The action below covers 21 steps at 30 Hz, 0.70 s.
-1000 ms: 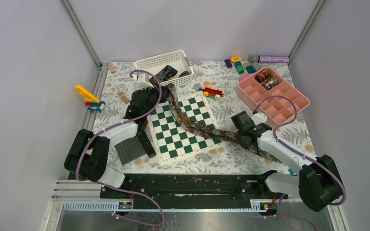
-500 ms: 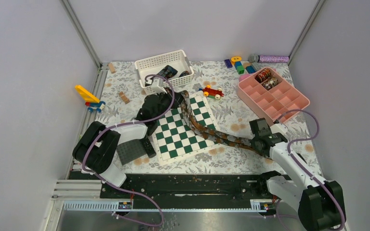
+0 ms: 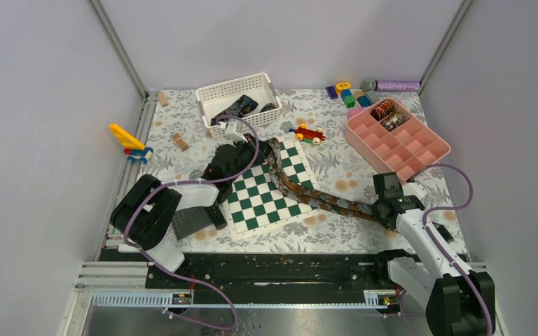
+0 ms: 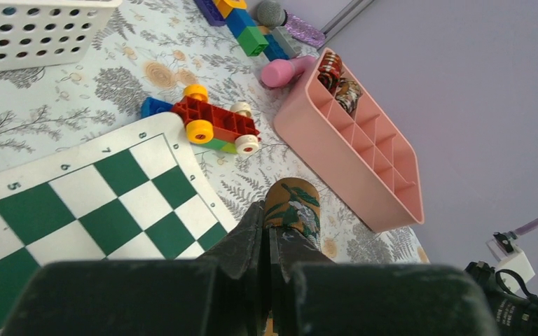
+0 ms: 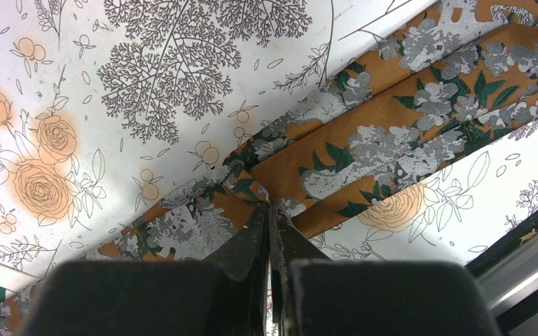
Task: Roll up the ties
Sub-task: Flatten out the tie at the center of the board.
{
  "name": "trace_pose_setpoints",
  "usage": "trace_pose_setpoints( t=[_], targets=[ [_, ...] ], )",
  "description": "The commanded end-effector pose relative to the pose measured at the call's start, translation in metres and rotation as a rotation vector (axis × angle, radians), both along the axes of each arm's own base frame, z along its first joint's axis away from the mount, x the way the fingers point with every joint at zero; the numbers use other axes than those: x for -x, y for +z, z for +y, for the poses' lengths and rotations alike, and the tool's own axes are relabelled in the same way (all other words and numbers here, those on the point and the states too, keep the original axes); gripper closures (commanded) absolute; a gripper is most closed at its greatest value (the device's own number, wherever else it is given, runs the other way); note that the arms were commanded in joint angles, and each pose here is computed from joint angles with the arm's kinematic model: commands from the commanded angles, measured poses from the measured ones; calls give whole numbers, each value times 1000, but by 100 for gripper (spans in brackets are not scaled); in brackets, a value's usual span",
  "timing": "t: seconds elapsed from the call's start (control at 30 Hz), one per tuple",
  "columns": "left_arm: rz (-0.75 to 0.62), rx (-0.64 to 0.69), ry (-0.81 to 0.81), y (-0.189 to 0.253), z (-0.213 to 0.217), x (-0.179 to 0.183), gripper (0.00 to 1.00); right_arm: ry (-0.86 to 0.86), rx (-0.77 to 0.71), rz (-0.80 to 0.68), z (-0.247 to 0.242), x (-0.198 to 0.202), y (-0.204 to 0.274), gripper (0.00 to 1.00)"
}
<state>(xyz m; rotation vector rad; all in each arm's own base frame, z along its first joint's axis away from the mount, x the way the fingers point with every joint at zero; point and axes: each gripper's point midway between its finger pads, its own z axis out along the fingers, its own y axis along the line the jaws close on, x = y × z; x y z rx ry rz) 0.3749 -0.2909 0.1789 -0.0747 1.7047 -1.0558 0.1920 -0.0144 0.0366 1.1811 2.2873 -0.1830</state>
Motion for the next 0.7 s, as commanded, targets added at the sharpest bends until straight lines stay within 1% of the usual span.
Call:
trace_pose_setpoints(
  t=[0.0, 0.1, 0.23, 0.37, 0.57, 0.63, 0.67],
  targets=[
    [-59, 30, 50, 9, 8, -4, 100, 4, 9, 11, -3, 5, -1, 100],
    [-55, 23, 66, 1, 12, -4, 100, 8, 9, -1, -3, 5, 1, 98],
    [-59, 32, 67, -5, 14, 0, 100, 32, -11, -13, 2, 4, 2, 93],
    [-63, 36, 69, -7, 16, 2, 100, 59, -25, -35, 5, 1, 7, 78],
    [-53, 55, 57, -11, 23, 3, 100, 109, -32, -91, 9, -5, 19, 59],
    [-47, 56, 57, -14, 26, 2, 99, 132, -41, -120, 12, -8, 25, 55],
    [-41, 53, 60, -16, 28, 2, 97, 144, -46, -132, 14, -10, 28, 53]
  ],
)
